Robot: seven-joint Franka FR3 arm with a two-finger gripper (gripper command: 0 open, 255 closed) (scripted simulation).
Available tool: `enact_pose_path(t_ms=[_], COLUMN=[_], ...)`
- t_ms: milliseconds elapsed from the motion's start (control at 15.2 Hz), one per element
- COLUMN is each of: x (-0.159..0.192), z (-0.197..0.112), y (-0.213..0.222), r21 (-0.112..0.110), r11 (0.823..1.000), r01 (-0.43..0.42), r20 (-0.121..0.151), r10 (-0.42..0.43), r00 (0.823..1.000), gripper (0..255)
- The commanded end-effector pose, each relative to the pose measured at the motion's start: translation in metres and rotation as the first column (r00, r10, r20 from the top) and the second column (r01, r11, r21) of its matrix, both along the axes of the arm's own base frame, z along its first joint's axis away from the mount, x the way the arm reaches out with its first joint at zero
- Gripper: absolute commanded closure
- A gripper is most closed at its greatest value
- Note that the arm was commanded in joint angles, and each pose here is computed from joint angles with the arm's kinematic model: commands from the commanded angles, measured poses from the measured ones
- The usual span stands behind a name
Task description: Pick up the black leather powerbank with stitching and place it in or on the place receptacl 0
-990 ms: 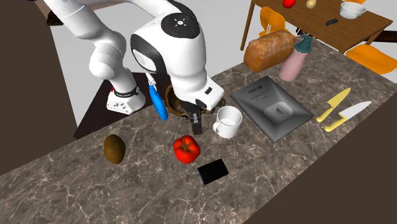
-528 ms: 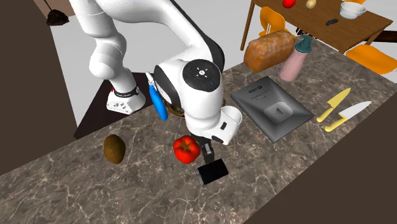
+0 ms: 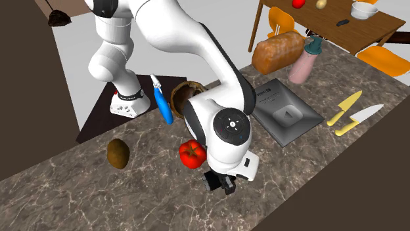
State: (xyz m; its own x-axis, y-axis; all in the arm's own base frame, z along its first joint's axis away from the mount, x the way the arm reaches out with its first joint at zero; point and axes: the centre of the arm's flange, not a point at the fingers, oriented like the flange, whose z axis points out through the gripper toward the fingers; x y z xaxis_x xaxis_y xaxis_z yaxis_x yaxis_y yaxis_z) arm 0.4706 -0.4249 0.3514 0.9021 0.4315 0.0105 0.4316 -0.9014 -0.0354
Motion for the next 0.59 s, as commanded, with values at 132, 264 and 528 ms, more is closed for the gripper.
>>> enact_pose_path(t_ms=[132, 264, 528], x=[0.001, 0.001, 0.001], z=[-0.021, -0.032, -0.035], y=[-0.001, -0.001, -0.001], r21=[0.001, 0.001, 0.001], r11=[1.0, 1.0, 1.0], r01=[-0.004, -0.004, -0.004], r20=[0.0, 0.0, 0.0], r10=[0.004, 0.004, 0.004], r00=[1.0, 1.0, 1.0], gripper=[0, 0, 0])
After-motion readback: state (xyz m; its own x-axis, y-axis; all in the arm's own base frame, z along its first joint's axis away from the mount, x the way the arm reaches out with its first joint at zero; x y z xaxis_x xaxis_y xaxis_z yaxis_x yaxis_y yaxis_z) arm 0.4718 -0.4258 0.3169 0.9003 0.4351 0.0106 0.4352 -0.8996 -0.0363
